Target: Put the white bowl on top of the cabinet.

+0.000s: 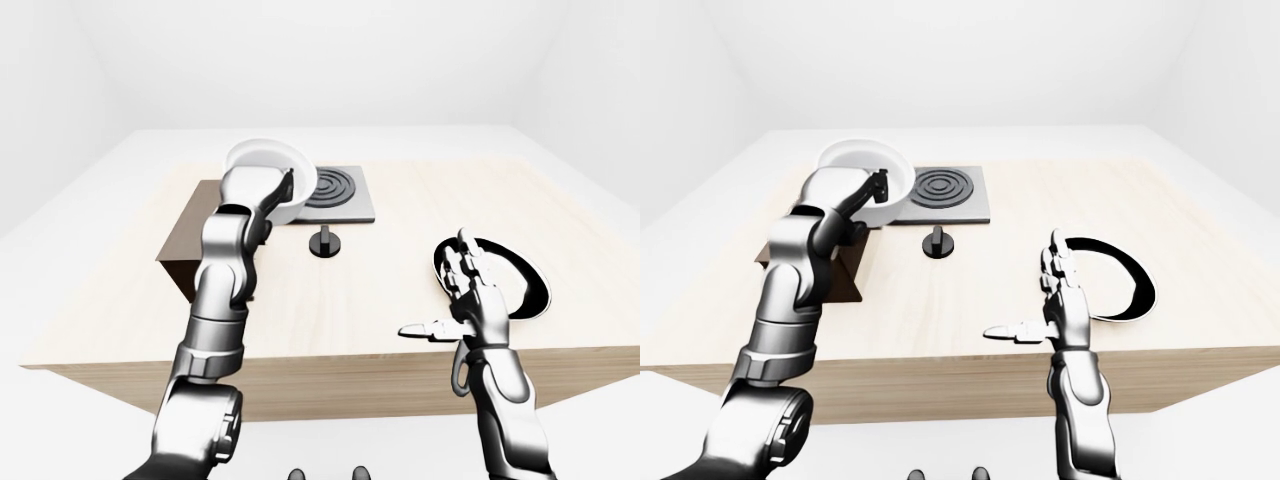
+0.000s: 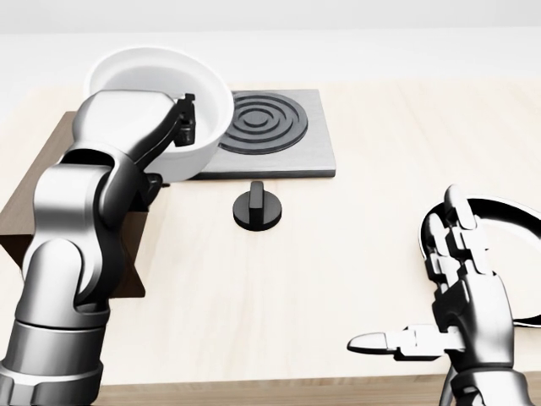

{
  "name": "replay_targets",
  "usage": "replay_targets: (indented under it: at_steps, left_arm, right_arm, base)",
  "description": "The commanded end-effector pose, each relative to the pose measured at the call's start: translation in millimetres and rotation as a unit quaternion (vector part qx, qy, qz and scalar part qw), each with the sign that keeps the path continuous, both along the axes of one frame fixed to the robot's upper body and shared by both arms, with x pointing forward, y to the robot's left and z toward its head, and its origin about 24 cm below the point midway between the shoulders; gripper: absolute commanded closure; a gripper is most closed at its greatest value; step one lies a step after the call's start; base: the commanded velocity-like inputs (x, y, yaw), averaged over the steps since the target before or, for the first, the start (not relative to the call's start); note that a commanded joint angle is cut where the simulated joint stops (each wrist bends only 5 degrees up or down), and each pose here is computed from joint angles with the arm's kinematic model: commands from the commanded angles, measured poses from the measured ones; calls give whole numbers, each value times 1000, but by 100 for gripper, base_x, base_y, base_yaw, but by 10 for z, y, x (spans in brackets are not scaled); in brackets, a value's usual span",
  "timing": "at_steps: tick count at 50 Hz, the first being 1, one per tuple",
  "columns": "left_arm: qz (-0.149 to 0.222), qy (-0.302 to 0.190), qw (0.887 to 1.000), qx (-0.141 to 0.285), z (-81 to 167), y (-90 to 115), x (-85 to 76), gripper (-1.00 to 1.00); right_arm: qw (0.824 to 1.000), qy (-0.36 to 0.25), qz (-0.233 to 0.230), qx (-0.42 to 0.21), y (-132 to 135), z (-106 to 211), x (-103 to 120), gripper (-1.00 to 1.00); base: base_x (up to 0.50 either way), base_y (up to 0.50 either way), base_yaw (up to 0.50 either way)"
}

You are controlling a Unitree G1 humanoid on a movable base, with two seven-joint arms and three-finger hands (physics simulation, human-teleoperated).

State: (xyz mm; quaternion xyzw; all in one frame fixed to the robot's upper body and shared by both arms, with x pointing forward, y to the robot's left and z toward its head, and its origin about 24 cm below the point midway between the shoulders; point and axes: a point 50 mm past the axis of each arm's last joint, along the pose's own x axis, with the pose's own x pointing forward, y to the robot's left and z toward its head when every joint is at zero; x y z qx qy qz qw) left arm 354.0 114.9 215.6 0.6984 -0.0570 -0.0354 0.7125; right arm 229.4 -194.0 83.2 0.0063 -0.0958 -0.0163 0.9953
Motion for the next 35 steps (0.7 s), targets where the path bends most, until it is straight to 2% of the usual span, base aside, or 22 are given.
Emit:
replay_targets:
  at_steps: [1,5,13,23,35]
  left_arm:
    - [25,-39,999,-2,165,245,-105,100]
    - [30,-46,998,-7,198,311,-123,100]
    - [26,-82,995,-49,301,494,-165,100]
    - [24,-105,992,-59,391,641,-236,100]
    - [19,-122,987,-101,365,736,-164,100]
  right_arm:
    - [1000,1,3,-2,23,-13,-5,-100]
    - [1000,1,2,-1,16,-6,-8,-100]
    - [1000,1,2,-2,23,-12,-3,-100]
    - [1000,1,3,-3,27,-15,-11,-100]
    - [1000,2,4,-4,40,-26,-9,-100]
  base:
    - [0,0,0]
    - [0,0,0]
    - [0,0,0]
    - [0,0,0]
    - [0,0,0]
